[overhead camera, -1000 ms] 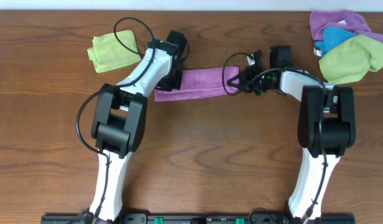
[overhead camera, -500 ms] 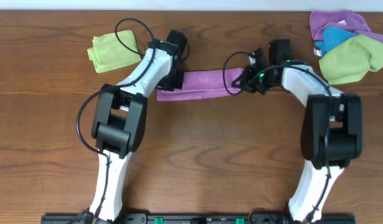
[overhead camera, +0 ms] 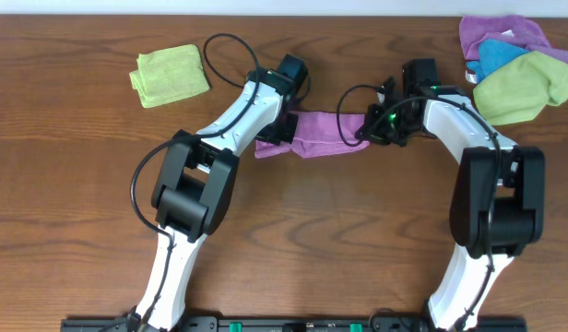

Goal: Fold the cloth
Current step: 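Fold the right half over onto the left half with the right gripper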

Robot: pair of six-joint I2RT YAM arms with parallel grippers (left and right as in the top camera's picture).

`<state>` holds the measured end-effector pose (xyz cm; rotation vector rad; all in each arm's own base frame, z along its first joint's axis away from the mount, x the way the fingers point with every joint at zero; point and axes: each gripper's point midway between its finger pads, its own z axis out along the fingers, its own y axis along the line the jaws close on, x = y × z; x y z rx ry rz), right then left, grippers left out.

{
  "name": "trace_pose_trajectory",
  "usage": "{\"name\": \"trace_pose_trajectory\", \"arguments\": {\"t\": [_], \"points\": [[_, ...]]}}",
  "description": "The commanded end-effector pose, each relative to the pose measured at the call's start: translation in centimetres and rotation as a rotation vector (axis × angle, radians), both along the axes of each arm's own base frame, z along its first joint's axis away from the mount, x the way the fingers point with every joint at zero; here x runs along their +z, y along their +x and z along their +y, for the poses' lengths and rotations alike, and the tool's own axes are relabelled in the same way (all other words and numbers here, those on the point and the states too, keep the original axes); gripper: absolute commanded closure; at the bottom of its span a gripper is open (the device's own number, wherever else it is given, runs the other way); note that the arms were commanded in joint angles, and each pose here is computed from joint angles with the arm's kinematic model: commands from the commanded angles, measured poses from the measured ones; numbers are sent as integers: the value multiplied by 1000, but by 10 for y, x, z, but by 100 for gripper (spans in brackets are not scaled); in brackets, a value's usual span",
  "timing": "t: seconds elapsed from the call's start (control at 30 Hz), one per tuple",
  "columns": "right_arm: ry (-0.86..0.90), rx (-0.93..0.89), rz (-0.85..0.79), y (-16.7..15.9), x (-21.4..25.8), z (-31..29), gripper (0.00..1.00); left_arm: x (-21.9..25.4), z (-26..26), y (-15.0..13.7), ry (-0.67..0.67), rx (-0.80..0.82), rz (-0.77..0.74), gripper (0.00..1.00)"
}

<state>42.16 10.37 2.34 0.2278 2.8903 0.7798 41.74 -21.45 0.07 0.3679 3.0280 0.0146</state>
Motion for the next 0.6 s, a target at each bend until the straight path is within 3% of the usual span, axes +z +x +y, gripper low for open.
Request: {"name": "trace_pose_trajectory", "arguments": {"t": [0.0,0.23,0.57], "points": [[-75,23,-83,6,21,-4,99,-11,-3,-6,2,-7,29,94],[-111,35,-192,12,59,-7,99,-11,5,-1,34,-6,11,94],[-96,108,-221,8,63,26,98,-10,8,0,30,1,12,94]]}}
